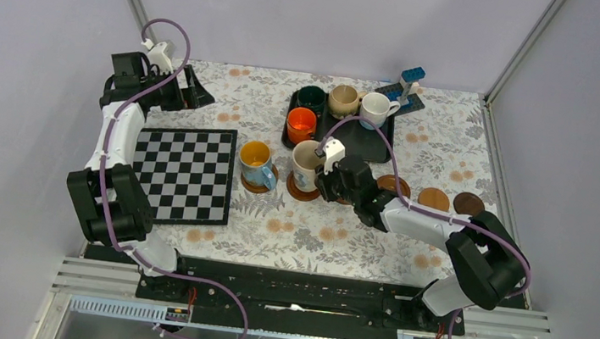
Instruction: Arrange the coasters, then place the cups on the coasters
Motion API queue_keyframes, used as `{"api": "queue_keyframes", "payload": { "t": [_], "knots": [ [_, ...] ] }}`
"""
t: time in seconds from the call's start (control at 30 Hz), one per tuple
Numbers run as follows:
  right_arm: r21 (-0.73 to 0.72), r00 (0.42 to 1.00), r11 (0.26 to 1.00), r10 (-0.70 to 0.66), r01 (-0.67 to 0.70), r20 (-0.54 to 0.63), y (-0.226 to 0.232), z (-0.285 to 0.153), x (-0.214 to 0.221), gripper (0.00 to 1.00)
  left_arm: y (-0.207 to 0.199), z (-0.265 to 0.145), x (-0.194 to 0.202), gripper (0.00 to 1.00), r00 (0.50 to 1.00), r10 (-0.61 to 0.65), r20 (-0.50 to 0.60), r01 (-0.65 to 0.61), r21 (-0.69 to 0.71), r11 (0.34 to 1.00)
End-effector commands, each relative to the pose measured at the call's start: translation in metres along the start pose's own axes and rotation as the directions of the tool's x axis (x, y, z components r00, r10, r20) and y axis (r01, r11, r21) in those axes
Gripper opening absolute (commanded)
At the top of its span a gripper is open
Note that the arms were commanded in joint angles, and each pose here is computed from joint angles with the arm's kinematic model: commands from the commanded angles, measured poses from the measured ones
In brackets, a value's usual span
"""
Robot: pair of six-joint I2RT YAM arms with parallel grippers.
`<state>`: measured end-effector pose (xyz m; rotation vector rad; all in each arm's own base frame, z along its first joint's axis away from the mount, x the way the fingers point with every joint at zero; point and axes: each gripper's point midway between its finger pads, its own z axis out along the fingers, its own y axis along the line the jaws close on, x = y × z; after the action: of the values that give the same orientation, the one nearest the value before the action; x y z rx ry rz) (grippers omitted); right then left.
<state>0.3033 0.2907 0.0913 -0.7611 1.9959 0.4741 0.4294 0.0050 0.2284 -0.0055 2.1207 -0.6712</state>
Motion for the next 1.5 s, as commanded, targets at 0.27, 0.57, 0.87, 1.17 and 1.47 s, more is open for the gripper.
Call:
{"api": "queue_keyframes", "payload": {
  "t": [0.27, 0.57, 0.87, 1.17, 1.47],
  "knots": [
    [0.013, 0.976, 0.999, 0.039, -0.042, 0.216, 0.002, 0.002, -0.051, 0.0, -0.006, -0.011, -0.013, 0.99, 0.997, 0.053, 0.049, -0.053, 0.0, 0.999],
    [0.012, 0.979, 1.0, 0.026, -0.029, 0.201, 0.008, 0.004, -0.046, 0.0, -0.007, -0.012, -0.01, 0.99, 0.998, 0.051, 0.045, -0.051, 0.0, 0.999],
    [0.049, 0.986, 0.998, 0.017, -0.026, 0.165, 0.004, 0.009, -0.038, 0.18, -0.006, -0.014, -0.008, 0.99, 0.998, 0.056, 0.042, -0.056, -0.008, 0.998],
    [0.045, 0.989, 0.999, 0.018, -0.025, 0.145, 0.005, 0.003, -0.032, 0.42, -0.006, -0.014, -0.007, 0.99, 0.998, 0.053, 0.04, -0.053, -0.009, 0.999],
    [-0.021, 0.985, 0.999, -0.046, 0.05, 0.169, 0.015, -0.023, -0.053, 0.85, -0.009, -0.016, -0.009, 0.99, 0.997, 0.071, 0.043, -0.071, 0.002, 0.997]
  ]
}}
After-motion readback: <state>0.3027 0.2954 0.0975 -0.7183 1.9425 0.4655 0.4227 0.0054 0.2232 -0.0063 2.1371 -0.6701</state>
